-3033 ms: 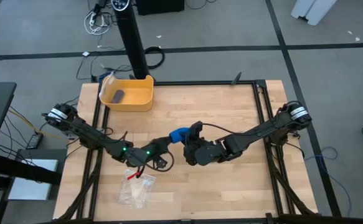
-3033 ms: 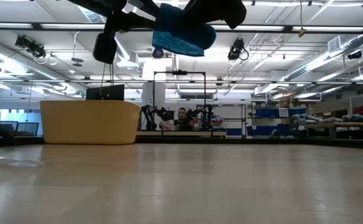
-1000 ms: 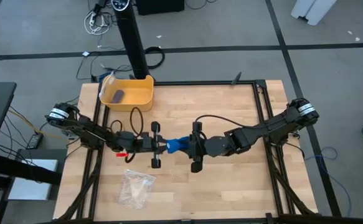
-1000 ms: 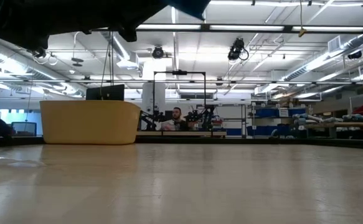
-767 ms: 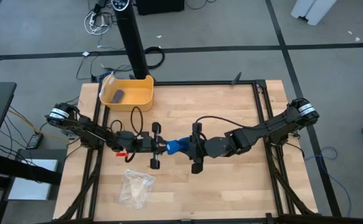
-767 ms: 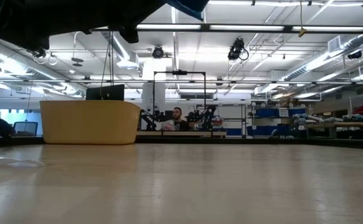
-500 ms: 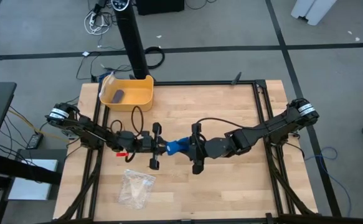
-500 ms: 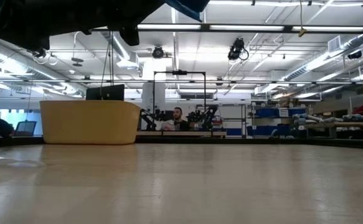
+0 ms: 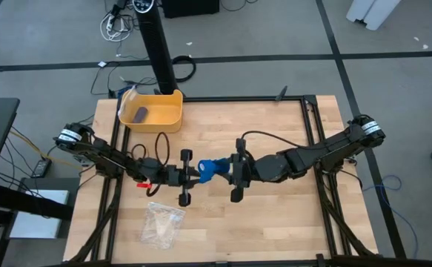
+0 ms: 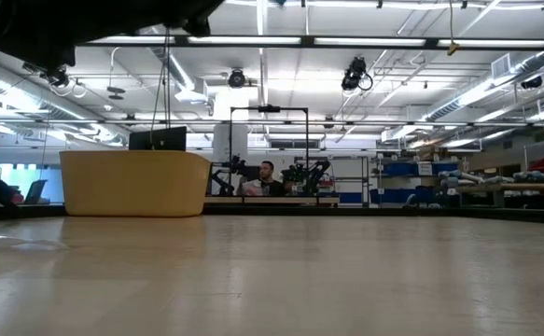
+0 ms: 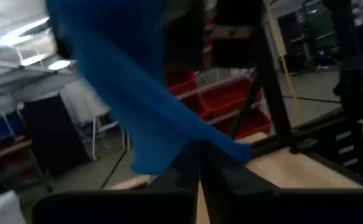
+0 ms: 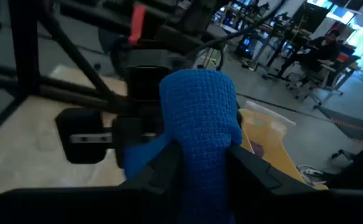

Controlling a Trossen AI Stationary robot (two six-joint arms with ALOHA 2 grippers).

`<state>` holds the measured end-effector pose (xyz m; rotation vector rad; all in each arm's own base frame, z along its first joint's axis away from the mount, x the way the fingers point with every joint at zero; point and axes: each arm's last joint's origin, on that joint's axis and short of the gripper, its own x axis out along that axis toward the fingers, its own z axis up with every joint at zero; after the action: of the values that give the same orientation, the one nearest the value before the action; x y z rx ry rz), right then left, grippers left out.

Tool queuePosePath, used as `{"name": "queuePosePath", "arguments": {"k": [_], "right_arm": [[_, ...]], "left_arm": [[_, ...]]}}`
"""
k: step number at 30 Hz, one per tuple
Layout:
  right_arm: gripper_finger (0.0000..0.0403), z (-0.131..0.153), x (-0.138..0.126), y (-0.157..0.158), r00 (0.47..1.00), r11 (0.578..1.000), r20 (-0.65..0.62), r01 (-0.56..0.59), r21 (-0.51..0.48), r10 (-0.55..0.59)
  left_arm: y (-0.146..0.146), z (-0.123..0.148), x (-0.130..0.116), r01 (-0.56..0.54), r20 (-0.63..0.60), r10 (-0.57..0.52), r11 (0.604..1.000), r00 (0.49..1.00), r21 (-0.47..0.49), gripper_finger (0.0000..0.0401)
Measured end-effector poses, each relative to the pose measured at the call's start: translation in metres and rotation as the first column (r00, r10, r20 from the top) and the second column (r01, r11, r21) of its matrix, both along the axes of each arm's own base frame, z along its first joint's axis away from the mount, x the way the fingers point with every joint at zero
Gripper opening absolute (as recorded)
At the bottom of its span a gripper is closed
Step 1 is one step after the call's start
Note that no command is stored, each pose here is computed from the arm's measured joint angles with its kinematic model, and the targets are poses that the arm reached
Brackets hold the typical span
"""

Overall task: Roll bandage
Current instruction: Roll the blue bandage

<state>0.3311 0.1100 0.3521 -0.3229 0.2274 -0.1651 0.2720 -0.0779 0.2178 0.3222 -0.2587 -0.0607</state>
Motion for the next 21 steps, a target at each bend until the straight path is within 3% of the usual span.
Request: {"name": "queuePosePath", "arguments": {"k": [3, 13, 21], "right_arm": [[0.0103, 0.004, -0.002, -0.001, 1.000, 0.999, 0.018, -0.003, 0.033, 0.002], [0.0103, -0.003, 0.000, 0.000, 0.999, 0.999, -0.033, -0.022, -0.029, 0.021], [0.0103, -0.002, 0.000, 0.000, 0.999, 1.000, -0.027, -0.018, 0.001, 0.018]], "left_arm": [[-0.001, 0.007, 0.003, -0.010, 0.025, 0.010, 1.000, 1.000, -0.006, 0.0020], [-0.009, 0.031, 0.007, 0.022, 0.157, -0.013, 0.998, 0.987, -0.057, 0.0020], [-0.011, 0.041, 0.006, 0.024, 0.217, -0.007, 0.997, 0.976, -0.074, 0.0020]]}}
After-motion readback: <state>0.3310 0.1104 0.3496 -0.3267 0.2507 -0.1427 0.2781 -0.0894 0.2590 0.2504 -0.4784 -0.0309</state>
